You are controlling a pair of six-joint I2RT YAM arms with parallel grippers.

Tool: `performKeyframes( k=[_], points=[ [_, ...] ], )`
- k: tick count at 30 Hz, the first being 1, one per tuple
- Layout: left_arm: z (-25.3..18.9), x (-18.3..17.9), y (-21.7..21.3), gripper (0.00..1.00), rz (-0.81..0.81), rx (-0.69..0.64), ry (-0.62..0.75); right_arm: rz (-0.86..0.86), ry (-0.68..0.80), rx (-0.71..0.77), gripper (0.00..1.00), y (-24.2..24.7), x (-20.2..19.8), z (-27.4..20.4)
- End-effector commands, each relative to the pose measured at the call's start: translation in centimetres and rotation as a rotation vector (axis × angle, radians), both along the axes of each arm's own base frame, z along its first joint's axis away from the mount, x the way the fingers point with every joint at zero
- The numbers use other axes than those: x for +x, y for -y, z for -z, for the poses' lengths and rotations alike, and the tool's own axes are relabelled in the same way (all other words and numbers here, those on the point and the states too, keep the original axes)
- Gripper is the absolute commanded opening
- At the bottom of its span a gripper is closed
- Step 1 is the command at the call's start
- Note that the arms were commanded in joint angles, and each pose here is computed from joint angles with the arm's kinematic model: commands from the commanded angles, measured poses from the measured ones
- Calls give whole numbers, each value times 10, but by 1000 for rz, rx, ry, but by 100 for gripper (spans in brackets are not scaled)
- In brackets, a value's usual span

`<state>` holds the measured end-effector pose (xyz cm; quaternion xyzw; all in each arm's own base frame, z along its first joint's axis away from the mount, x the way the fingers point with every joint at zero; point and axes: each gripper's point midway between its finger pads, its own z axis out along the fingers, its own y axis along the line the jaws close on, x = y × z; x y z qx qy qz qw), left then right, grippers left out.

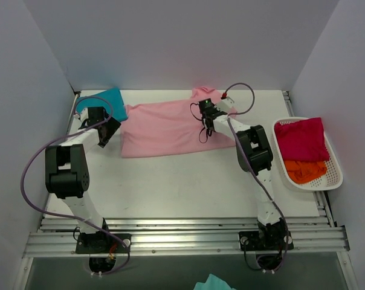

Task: Fold and stack the t-shirts
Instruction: Fold the tshirt

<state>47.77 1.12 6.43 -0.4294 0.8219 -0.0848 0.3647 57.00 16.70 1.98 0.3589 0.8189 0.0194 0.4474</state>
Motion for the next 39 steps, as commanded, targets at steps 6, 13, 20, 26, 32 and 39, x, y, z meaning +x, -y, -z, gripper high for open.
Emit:
performKeyframes(
  k=[6,13,20,26,32,39],
  points=[
    [-3,13,-2,94,16,19,42,-56,-7,10,7,-24,21,14],
    [-7,19,1,94,31,15,70,-77,56,-27,70,-18,29,-11],
    [-31,11,4,94,21,37,115,-12,147,-72,75,16,11,-70],
    [-62,-12,17,94,15,51,167,39,176,-92,76,42,-40,-94],
    [-66,-47,38,94,23,70,165,100,201,-64,76,71,-99,-110],
    [-23,-85,73,94,58,0,116,88,216,23,76,83,-184,-90]
  ],
)
